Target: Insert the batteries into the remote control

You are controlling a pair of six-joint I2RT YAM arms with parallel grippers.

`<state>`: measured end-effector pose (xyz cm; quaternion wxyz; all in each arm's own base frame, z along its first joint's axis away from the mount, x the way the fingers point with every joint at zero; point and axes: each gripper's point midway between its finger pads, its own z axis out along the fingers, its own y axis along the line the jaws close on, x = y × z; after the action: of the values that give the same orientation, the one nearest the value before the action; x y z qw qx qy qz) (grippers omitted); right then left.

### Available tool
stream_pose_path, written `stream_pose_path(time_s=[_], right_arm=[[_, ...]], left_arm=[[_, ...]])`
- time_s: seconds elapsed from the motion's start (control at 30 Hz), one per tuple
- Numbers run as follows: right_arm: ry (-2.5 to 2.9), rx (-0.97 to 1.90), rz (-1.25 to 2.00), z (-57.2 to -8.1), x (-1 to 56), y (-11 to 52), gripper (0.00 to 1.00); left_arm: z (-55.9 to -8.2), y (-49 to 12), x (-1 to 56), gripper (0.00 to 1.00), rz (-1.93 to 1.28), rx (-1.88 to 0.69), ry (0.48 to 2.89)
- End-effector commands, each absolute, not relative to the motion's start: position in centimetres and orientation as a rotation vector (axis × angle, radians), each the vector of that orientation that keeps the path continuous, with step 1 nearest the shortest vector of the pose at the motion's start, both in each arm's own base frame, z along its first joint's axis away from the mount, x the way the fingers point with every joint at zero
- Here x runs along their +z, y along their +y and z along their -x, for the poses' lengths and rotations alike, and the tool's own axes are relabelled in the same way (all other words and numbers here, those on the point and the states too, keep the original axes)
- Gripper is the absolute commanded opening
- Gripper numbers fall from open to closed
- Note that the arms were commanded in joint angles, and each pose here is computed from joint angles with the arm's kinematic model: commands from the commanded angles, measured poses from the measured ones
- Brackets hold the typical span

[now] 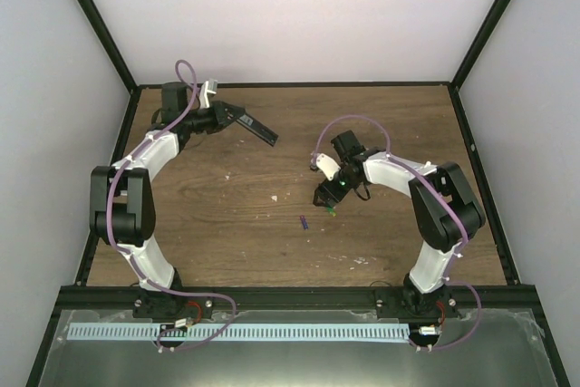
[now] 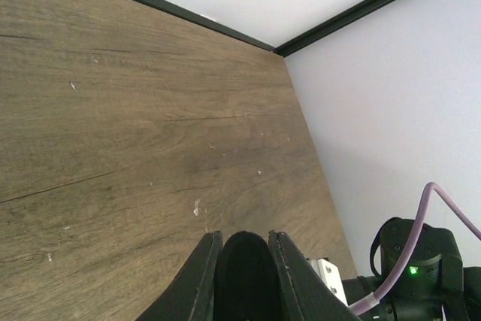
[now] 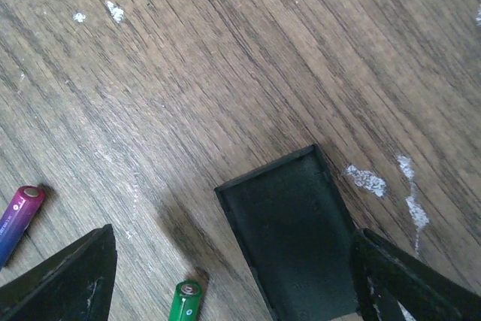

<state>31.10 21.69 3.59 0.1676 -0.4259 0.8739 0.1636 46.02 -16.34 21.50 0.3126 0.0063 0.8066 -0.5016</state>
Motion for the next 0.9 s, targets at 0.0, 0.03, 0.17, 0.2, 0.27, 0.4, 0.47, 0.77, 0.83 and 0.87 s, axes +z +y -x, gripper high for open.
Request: stream_pose_path(time_s=[0.0, 0.03, 0.17, 0.2, 0.27, 0.4, 0.47, 0.77, 0.83, 0.87], right_arm=[[2.441, 0.433, 1.198, -31.9, 4.7, 21.3, 0.77], [2.445, 0.431, 1.199, -31.9, 4.6, 21.3, 0.77], [2.451, 0.424, 1.196, -32.0, 4.4, 21.2, 0.77], [2.453, 0.423, 1.196, -32.0, 4.3, 21.2, 0.77], [2.459, 0.436, 1.200, -31.9, 4.1, 21.3, 0.77], [2.467, 0.449, 1.204, -31.7, 3.9, 21.4, 0.78], [2.474, 0.454, 1.206, -31.6, 3.7, 21.4, 0.78], [2.508, 0.483, 1.214, -31.2, 2.7, 21.5, 0.78], [2.520, 0.486, 1.216, -31.2, 2.5, 21.5, 0.77], [2.523, 0.486, 1.216, -31.2, 2.4, 21.5, 0.77]], left_arm=[[-46.8, -16.1, 22.7, 0.00, -0.041, -1.314, 2.086], [-46.8, -16.1, 22.7, 0.00, -0.041, -1.313, 2.086], [-46.9, -16.1, 22.7, 0.00, -0.041, -1.313, 2.086], [-46.9, -16.1, 22.7, 0.00, -0.039, -1.313, 2.087], [-47.0, -16.1, 22.5, 0.00, -0.037, -1.314, 2.089], [-47.0, -16.1, 22.6, 0.00, -0.038, -1.315, 2.087], [-47.0, -16.2, 22.7, 0.00, -0.040, -1.315, 2.087], [-47.4, -16.2, 22.7, 0.00, -0.046, -1.318, 2.089], [-47.5, -16.1, 22.7, 0.00, -0.045, -1.320, 2.091], [-47.5, -16.1, 22.7, 0.00, -0.045, -1.321, 2.091]])
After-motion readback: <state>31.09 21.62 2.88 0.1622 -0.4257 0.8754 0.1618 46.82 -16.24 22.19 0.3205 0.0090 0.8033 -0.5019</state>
